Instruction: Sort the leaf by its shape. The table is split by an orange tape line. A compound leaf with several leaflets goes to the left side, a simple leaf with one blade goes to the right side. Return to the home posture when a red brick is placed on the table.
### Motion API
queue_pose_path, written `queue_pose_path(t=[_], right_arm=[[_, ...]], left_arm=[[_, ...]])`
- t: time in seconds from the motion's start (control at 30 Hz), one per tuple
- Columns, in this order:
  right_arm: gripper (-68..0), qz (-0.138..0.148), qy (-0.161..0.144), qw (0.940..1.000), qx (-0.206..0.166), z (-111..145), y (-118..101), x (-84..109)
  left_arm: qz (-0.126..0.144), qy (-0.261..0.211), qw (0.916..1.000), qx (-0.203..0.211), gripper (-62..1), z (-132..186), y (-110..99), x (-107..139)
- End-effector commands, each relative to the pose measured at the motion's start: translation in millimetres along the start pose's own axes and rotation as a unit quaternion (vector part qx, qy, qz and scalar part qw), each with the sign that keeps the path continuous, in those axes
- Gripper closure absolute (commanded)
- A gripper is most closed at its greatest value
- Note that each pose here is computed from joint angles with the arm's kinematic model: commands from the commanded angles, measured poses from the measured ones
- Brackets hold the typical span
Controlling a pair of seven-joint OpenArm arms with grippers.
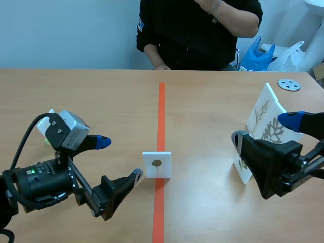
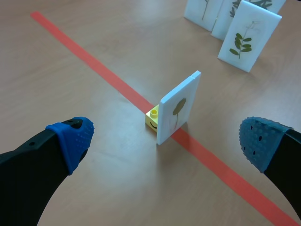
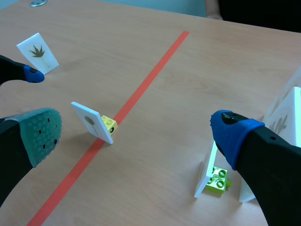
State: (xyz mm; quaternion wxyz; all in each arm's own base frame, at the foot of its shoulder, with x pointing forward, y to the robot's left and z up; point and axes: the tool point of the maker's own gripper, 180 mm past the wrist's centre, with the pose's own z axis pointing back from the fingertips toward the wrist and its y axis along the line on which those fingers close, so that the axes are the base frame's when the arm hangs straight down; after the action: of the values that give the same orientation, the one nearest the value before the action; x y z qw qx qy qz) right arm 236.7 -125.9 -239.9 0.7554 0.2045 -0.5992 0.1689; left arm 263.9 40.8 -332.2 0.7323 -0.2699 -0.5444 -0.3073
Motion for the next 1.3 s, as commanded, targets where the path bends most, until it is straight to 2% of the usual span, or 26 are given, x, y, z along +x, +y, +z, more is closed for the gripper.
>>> queue_pose_path(t=[0.0, 0.13, 0.27, 0.5, 0.6, 0.73, 0.93, 1.27], right_arm=[[-67.9, 0.009, -0.022, 0.9997, 0.000, -2, -1, 13.4], [-67.9, 0.016, -0.018, 0.9997, -0.001, -2, -1, 12.0], [-67.9, 0.016, -0.018, 0.9997, -0.001, -2, -1, 12.0], [-67.9, 0.017, -0.017, 0.9997, -0.001, -2, -1, 11.7], [-67.9, 0.016, -0.018, 0.9997, -0.002, -2, -2, 11.7], [-67.9, 0.016, -0.019, 0.9997, -0.003, -2, -2, 12.0], [-67.9, 0.016, -0.019, 0.9997, -0.003, -2, -2, 12.0], [-67.9, 0.016, -0.020, 0.9997, -0.002, -2, -2, 12.2]], left_arm=[[-0.005, -0.026, 0.9996, -0.012, -62.3, -6, -2, 13], [-0.039, -0.027, 0.9981, -0.039, -62.3, -20, -5, 9], [-0.059, -0.029, 0.9956, -0.066, -62.3, -33, -9, 6], [-0.080, -0.021, 0.9909, -0.106, -62.3, -48, -19, -5], [-0.077, -0.013, 0.9898, -0.119, -62.3, -53, -26, -12], [-0.073, -0.015, 0.9899, -0.121, -62.3, -63, -35, -17], [-0.084, -0.005, 0.9894, -0.119, -62.3, -78, -43, -27], [-0.099, 0.000, 0.9913, -0.087, -62.3, -87, -23, -28]])
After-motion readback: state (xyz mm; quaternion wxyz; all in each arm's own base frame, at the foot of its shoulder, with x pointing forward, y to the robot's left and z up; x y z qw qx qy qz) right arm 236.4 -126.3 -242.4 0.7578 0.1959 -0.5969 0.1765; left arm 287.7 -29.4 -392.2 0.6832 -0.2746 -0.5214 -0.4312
